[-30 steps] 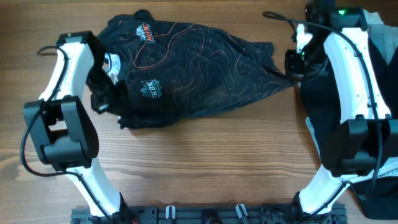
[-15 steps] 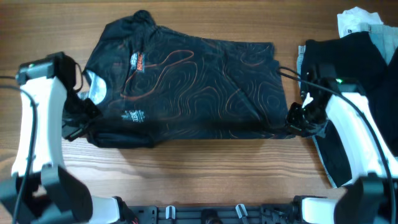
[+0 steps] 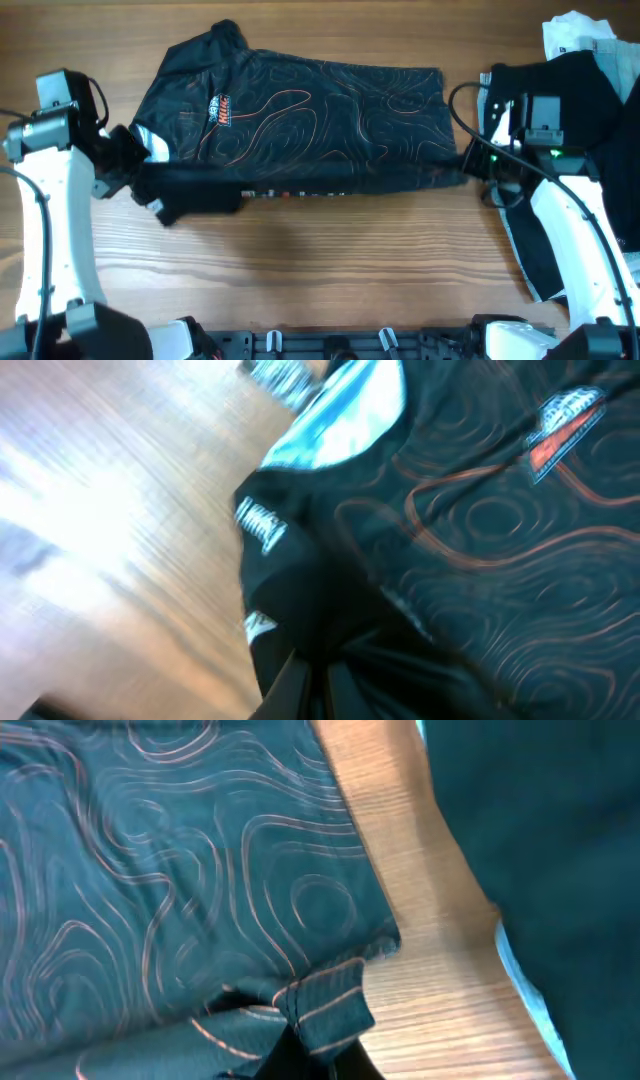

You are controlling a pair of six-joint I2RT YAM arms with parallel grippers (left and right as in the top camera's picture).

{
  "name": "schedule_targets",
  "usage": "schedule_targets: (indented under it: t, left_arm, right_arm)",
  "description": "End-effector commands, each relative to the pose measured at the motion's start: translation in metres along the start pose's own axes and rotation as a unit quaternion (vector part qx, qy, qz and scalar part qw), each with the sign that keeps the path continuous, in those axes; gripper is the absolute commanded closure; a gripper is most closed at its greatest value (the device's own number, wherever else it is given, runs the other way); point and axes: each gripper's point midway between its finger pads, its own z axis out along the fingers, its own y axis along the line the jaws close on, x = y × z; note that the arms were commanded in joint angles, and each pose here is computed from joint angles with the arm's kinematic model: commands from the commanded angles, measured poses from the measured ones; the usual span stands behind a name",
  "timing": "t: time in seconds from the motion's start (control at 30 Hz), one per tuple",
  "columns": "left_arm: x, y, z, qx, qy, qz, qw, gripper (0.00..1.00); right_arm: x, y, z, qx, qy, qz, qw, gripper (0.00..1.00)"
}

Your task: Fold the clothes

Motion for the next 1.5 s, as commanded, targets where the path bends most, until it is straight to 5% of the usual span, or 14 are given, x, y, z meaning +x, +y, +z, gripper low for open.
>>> schedule_targets:
  t: [0.0, 0.13, 0.23, 0.3, 0.33, 0.37, 0.47, 0.63, 0.7, 0.9, 0.97, 1.17, 1.4, 1.47]
  left_arm:
    - [-0.017, -0.010, 0.036, 0.001, 0.012, -0.008, 1.000, 0.96]
    - [-0.029, -0.037, 0.079, 0.040, 0.033, -0.002, 0.999, 0.96]
    - [-0.039, -0.053, 0.116, 0.050, 0.033, 0.007, 0.998, 0.67]
    - [-0.031, -0.049, 0.120, 0.040, 0.050, 0.006, 0.998, 0.57]
    - [-0.025, -0.045, 0.118, 0.034, 0.063, 0.018, 0.997, 0.34]
    - [-0.019, -0.042, 0.118, 0.028, 0.075, 0.025, 0.996, 0.24]
    - [0.009, -0.027, 0.112, -0.001, 0.132, 0.026, 0.991, 0.17]
    - [0.037, -0.023, 0.115, -0.016, 0.175, 0.035, 0.984, 0.18]
    - [0.058, -0.035, 0.123, 0.001, 0.194, 0.052, 0.980, 0.19]
    - [0.096, -0.061, 0.134, -0.006, 0.198, 0.132, 0.971, 0.19]
    - [0.102, -0.069, 0.135, -0.014, 0.187, 0.157, 0.970, 0.19]
    - [0.113, -0.081, 0.136, -0.046, 0.154, 0.220, 0.962, 0.20]
    - [0.131, -0.076, 0.157, -0.069, 0.129, 0.260, 0.954, 0.42]
    - [0.126, -0.072, 0.157, -0.081, 0.118, 0.263, 0.954, 0.79]
  right_arm:
    - [-0.015, 0.002, 0.021, -0.009, -0.009, -0.012, 1.000, 0.94]
    - [-0.028, 0.006, 0.057, -0.022, -0.011, -0.014, 1.000, 0.78]
    - [-0.038, 0.013, 0.090, -0.047, -0.017, -0.016, 0.999, 0.35]
    - [-0.031, 0.005, 0.098, -0.030, -0.001, -0.014, 0.999, 0.31]
    - [-0.025, -0.006, 0.099, -0.001, 0.009, -0.012, 1.000, 0.30]
    - [-0.020, -0.015, 0.099, 0.023, 0.017, -0.010, 1.000, 0.30]
    - [0.000, -0.029, 0.097, 0.058, 0.056, -0.010, 0.997, 0.29]
    - [0.025, -0.038, 0.105, 0.065, 0.081, -0.013, 0.995, 0.38]
    - [0.034, -0.041, 0.112, 0.064, 0.083, -0.016, 0.994, 0.57]
    - [0.050, -0.046, 0.114, 0.068, 0.104, -0.014, 0.992, 0.76]
    - [0.051, -0.046, 0.113, 0.069, 0.108, -0.013, 0.992, 0.92]
    - [0.058, -0.048, 0.111, 0.073, 0.122, -0.012, 0.990, 0.96]
    - [0.060, -0.049, 0.111, 0.074, 0.125, -0.012, 0.989, 0.96]
    - [0.059, -0.049, 0.111, 0.076, 0.125, -0.012, 0.989, 0.96]
